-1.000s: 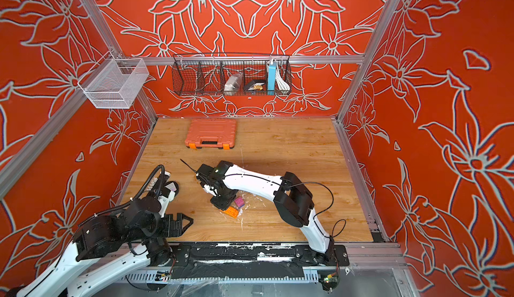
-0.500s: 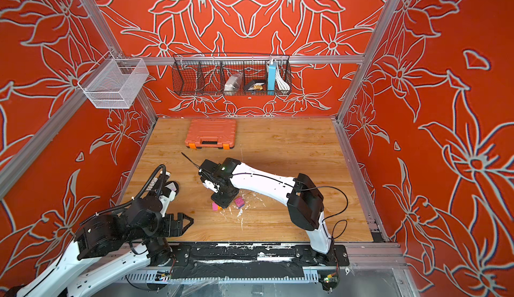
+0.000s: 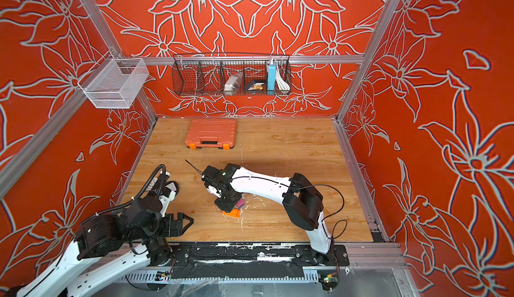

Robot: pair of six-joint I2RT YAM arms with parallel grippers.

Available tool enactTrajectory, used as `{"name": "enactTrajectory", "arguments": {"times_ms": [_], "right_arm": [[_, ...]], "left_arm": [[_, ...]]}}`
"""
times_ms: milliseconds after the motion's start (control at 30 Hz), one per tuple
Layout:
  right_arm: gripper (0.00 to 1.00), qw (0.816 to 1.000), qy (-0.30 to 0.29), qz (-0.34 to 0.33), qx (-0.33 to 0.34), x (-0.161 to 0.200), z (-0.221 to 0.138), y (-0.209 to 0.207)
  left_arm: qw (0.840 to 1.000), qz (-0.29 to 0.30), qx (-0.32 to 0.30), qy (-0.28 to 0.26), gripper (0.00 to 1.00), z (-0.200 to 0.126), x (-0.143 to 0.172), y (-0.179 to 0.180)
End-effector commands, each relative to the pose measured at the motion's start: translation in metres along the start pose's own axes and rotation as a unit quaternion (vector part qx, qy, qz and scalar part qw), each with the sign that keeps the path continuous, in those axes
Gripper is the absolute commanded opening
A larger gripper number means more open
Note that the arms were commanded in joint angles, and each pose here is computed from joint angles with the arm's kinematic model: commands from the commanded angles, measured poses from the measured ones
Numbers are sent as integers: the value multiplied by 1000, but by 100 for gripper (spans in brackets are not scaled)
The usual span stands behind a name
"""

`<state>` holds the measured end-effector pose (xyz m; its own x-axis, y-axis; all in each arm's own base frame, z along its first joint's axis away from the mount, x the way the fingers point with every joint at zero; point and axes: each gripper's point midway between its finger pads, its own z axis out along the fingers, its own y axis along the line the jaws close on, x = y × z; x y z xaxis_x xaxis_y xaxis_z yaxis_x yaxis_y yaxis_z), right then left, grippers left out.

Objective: Assemble the letter r with lego
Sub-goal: Adjust the lego brick at the center of the board, then pick up the lego brick from the center of the board.

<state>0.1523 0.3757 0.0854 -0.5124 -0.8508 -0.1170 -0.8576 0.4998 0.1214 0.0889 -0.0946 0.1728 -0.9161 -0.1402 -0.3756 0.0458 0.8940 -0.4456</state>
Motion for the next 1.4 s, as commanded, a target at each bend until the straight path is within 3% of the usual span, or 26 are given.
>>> {"name": "enactTrajectory", "arguments": {"times_ms": [0,233,367,733,1367], "right_arm": [[38,1000,-9,-3,-3,-8,3,2],[39,999,32,2,1,-3,28,-1],[39,1000,26,4,6,-6,31,-3],[53,998,0,10,54,-21,14,-16],[52,999,27,-4,43,-32,38,-11]], "left_arm": [[1000,-3,-4,-7,96,0,-1,3],[1000,-2,-9,-3,96,1,-1,3],[1000,-3,-10,-3,96,1,-1,4],[1000,-2,-11,-1,96,2,-1,3],[1000,-7,-5,-5,96,0,1,5]]}}
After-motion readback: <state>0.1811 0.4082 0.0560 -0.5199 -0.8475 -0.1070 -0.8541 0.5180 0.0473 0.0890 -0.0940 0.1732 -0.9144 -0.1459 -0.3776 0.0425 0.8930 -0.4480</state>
